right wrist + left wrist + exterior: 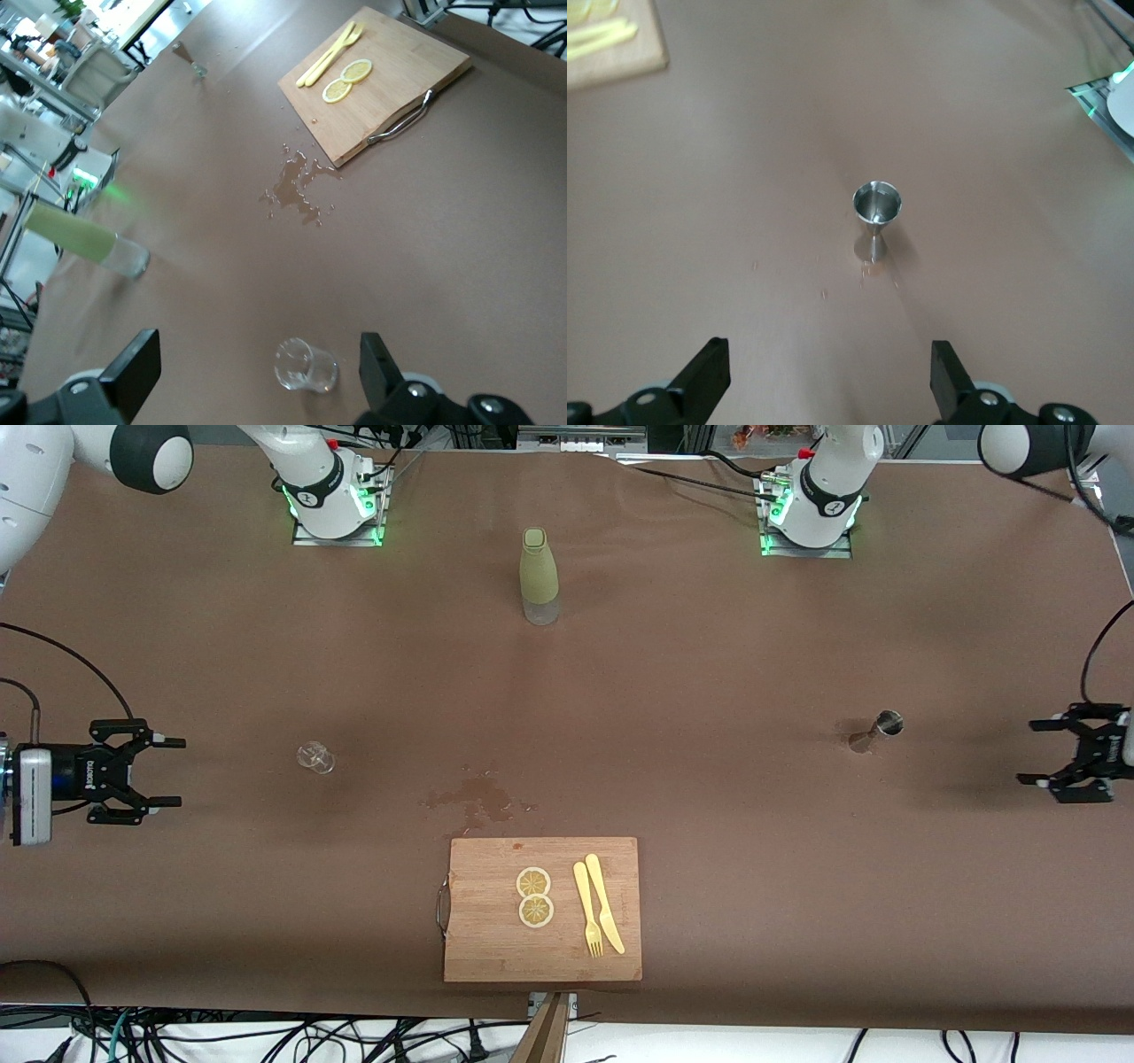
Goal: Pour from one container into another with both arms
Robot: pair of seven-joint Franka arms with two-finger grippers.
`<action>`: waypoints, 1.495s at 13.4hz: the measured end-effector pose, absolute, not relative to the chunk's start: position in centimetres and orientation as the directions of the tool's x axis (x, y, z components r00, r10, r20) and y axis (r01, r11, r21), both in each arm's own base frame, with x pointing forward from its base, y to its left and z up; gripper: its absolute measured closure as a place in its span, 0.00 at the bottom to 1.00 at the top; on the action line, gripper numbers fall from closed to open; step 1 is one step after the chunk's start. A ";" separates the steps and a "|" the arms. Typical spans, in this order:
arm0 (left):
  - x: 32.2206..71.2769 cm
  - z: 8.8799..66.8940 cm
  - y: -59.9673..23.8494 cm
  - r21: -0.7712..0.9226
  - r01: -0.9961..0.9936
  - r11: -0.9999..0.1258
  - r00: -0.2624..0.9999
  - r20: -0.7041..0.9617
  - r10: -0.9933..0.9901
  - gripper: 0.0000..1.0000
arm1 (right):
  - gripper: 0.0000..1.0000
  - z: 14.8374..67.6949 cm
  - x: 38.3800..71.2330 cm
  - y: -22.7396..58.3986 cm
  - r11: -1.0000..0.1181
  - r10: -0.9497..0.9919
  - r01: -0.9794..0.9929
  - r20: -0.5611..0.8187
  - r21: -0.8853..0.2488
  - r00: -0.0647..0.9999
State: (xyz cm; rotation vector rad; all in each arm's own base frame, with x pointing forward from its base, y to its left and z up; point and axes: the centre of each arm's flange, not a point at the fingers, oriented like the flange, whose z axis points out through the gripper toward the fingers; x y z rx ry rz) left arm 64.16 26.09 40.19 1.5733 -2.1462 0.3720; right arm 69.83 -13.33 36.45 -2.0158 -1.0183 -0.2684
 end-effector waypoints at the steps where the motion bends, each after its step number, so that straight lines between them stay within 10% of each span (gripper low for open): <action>1: 64.0 42.9 25.4 0.073 -0.964 0.256 -0.197 0.452 -0.870 0.00 | 0.00 37.4 70.3 -11.9 -0.362 0.552 0.695 0.459 -0.621 0.697; 7: 62.0 55.3 19.4 0.126 -0.967 -0.223 0.240 0.145 -0.960 0.00 | 0.00 41.9 70.9 -5.7 -0.647 0.440 0.380 0.084 -0.661 0.894; 14: 58.2 60.8 11.0 0.111 -0.646 -0.756 0.759 -0.013 -0.651 0.00 | 0.00 50.6 68.0 1.7 -0.941 0.199 0.121 -0.229 -0.315 0.953; 20: 57.0 60.0 4.4 0.090 -0.200 -0.976 0.971 -0.112 -0.209 0.00 | 0.00 56.8 63.3 -2.7 -0.993 0.110 0.086 -0.341 -0.087 0.934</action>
